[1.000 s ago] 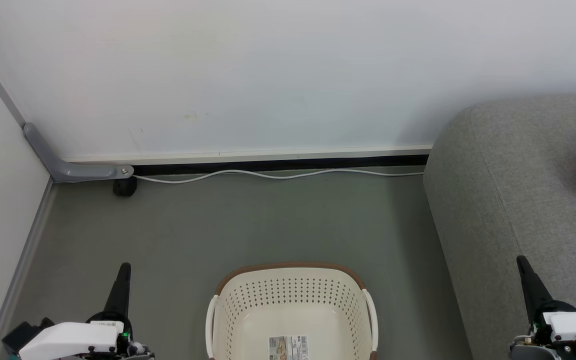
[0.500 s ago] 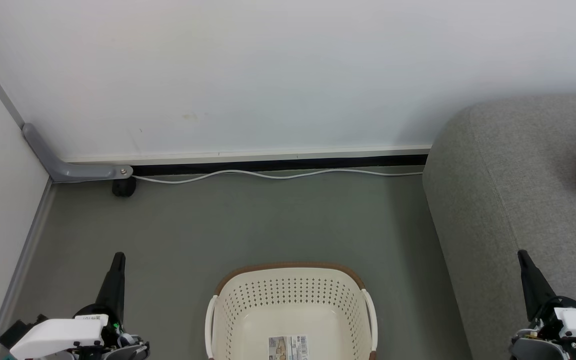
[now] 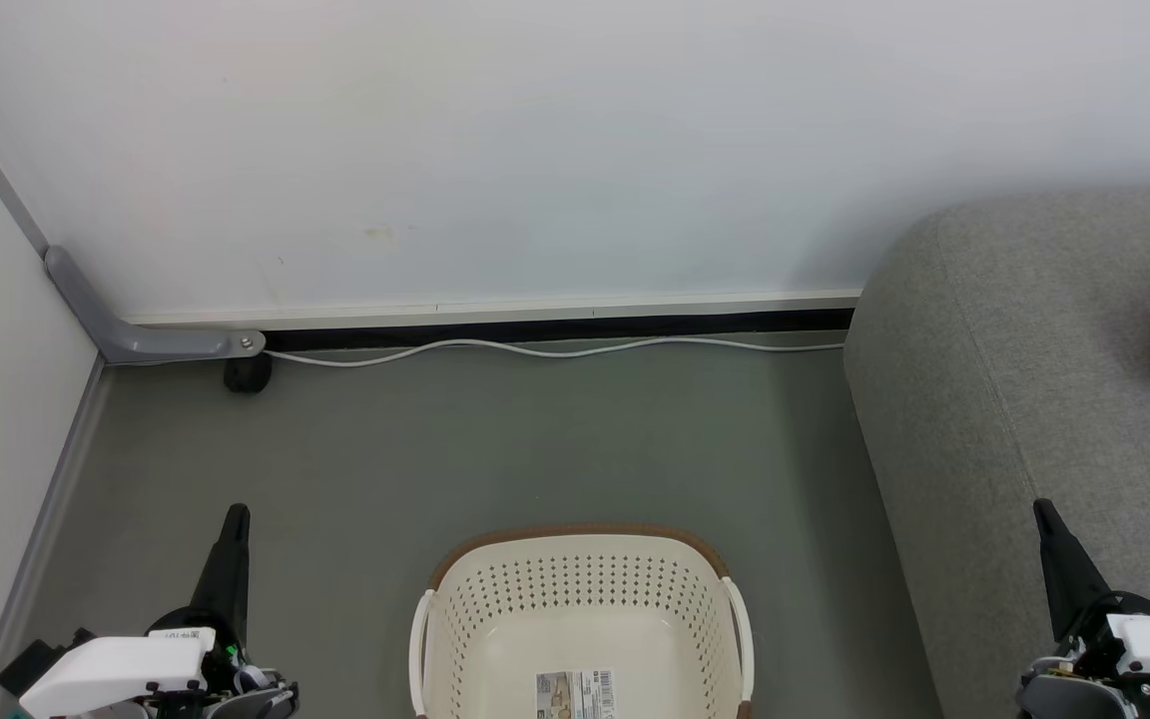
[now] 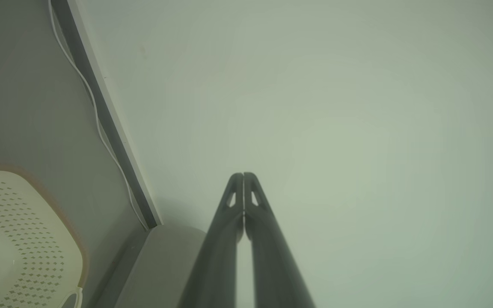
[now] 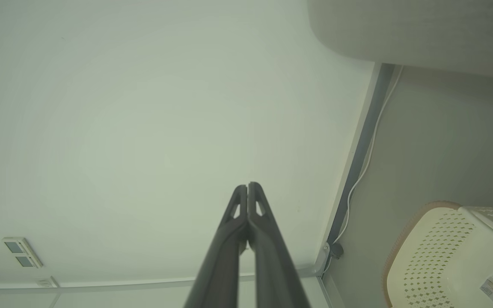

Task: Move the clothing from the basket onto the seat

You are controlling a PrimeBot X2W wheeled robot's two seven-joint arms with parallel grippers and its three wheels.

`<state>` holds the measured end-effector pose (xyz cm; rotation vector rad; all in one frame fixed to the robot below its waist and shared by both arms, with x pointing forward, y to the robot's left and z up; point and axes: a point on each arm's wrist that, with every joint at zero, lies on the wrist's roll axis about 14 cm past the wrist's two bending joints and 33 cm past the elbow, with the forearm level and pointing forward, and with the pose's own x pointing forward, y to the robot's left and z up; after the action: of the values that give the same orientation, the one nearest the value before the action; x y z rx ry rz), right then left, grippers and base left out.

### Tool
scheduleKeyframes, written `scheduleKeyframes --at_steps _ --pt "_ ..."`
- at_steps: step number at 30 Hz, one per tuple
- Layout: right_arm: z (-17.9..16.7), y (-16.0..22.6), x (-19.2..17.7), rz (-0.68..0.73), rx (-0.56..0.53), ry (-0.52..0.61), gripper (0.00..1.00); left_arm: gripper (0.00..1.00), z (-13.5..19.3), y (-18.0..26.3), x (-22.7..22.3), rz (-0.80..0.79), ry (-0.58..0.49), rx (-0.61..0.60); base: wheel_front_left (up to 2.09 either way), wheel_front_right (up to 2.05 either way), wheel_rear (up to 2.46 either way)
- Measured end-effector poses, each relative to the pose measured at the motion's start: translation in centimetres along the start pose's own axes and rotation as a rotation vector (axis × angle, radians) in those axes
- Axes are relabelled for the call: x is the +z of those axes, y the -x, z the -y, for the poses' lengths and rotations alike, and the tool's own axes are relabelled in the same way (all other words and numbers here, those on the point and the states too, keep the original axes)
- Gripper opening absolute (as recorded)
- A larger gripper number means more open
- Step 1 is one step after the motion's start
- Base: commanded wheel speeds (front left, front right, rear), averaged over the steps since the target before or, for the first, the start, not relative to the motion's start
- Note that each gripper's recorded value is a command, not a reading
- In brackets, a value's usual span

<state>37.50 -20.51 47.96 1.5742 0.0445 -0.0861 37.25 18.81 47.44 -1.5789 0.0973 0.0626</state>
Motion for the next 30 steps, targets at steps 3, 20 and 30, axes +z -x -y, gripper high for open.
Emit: scheduleKeyframes --at_steps 3,20,30 --pt "0.0 0.0 0.0 0.0 0.0 0.0 0.0 0.0 0.0 0.0 0.0 0.0 0.0 0.0 0.0 0.0 0.0" --pt "0.0 0.0 0.0 0.0 0.0 0.0 0.0 0.0 0.0 0.0 0.01 0.0 0.0 0.0 0.0 0.0 0.0" --pt "-0.01 0.0 0.0 0.0 0.0 -0.001 0.0 0.0 0.01 0.0 0.01 0.0 0.0 0.0 0.0 0.0 0.0"
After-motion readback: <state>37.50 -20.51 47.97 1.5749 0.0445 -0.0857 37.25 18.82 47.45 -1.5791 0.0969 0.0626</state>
